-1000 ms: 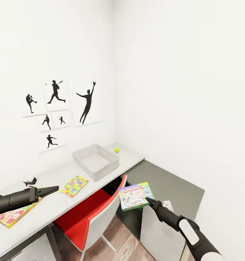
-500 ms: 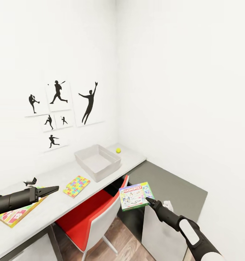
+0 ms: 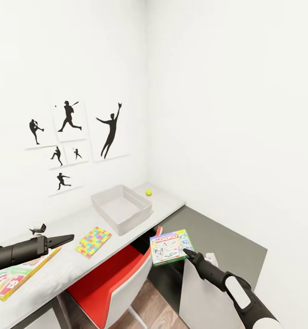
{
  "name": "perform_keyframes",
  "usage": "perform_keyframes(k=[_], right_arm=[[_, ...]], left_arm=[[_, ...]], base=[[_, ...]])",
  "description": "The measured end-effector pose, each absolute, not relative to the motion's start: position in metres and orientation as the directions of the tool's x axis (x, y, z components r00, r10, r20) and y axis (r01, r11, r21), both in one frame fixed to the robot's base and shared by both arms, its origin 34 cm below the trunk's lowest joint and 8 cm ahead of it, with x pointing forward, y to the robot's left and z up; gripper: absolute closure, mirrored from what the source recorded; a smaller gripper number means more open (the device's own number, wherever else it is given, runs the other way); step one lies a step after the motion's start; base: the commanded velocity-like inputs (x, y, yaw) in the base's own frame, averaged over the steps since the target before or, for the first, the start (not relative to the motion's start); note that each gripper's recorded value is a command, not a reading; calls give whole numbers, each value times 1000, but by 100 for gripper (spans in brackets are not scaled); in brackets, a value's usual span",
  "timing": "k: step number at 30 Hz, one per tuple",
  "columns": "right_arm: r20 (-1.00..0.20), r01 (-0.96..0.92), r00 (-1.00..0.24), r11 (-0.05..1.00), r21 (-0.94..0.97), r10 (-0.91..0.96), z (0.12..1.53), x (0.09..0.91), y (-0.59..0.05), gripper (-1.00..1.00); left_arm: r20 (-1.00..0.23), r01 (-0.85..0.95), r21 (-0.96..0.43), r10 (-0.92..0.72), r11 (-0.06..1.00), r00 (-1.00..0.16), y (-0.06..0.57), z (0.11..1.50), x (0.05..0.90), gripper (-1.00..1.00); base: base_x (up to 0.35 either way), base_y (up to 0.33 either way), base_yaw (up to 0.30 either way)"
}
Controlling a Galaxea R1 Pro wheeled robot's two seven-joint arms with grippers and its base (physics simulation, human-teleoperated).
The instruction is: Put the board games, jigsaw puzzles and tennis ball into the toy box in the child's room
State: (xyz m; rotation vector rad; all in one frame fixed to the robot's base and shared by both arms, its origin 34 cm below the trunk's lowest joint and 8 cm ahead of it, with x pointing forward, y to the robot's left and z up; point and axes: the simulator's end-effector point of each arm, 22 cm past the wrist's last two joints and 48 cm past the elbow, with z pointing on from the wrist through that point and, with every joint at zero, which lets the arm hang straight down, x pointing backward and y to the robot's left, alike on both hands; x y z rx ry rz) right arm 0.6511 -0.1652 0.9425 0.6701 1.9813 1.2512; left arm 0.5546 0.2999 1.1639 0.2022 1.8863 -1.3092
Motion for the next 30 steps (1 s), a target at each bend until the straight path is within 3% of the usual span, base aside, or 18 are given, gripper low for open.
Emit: perform_keyframes(k=[9,30], right_arm=[[-281,58,-628,403,913,726,944,651,-165,100],[-280,58,-628,402,914,726,944,652,-165,100]], left_arm=[[-693,544,-709,-302,448,-654,300,1166,554,-100],[-693,545,-709,-302,448,-654,300,1166,554,-100]], base=[[199,0,118],[168,21,2]])
